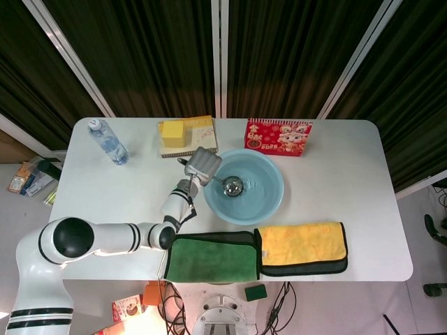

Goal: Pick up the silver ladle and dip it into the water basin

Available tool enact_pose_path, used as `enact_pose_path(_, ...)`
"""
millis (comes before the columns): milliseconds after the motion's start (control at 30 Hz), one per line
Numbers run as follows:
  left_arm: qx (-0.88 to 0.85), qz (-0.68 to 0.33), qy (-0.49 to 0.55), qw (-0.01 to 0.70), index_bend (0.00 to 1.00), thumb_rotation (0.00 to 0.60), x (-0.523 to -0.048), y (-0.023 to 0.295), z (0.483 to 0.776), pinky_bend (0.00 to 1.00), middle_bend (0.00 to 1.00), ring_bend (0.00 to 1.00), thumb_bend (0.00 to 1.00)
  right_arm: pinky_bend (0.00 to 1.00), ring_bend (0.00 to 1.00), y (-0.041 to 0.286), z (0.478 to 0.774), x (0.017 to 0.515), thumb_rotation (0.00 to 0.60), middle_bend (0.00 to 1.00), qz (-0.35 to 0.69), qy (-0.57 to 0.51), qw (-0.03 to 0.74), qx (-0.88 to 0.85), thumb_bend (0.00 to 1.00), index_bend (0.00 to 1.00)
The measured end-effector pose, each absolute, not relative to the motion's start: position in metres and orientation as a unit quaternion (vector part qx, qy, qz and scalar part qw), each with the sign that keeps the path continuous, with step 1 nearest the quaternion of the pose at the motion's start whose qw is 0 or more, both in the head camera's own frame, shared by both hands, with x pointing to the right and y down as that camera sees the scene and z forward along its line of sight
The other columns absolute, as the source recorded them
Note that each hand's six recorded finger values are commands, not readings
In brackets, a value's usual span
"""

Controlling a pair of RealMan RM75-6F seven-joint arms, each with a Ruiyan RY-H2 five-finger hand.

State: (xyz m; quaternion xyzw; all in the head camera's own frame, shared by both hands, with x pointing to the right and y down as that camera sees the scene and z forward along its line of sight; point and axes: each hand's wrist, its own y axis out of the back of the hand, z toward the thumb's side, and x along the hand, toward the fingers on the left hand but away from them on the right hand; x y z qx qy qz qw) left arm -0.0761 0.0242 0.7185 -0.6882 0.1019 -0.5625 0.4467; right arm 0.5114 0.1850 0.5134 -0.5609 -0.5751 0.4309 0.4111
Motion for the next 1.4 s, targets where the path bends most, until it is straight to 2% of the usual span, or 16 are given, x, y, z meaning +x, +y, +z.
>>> enact_pose_path(500, -0.702, -0.611, 0.094, 0.352, 0.87, 0.600, -0.085, 0.015, 0.707, 0.89, 0.83, 0.85, 0.40, 0.00, 0.00, 0.183, 0.513, 0.509, 0.600, 0.00, 0.430, -0.574, 0.414, -0.561, 0.29, 0.00)
enact_pose_path(867, -0.698, -0.625, 0.073, 0.341, 0.88, 0.600, -0.080, 0.010, 0.691, 0.89, 0.84, 0.85, 0.41, 0.00, 0.00, 0.182, 0.511, 0.509, 0.600, 0.00, 0.430, -0.576, 0.413, -0.559, 0.30, 0.00)
enact_pose_path(1400, -0.723, -0.624, 0.074, 0.287, 0.88, 0.600, -0.075, 0.001, 0.670, 0.89, 0.84, 0.85, 0.41, 0.00, 0.00, 0.179, 0.513, 0.506, 0.600, 0.00, 0.430, -0.576, 0.412, -0.560, 0.30, 0.00)
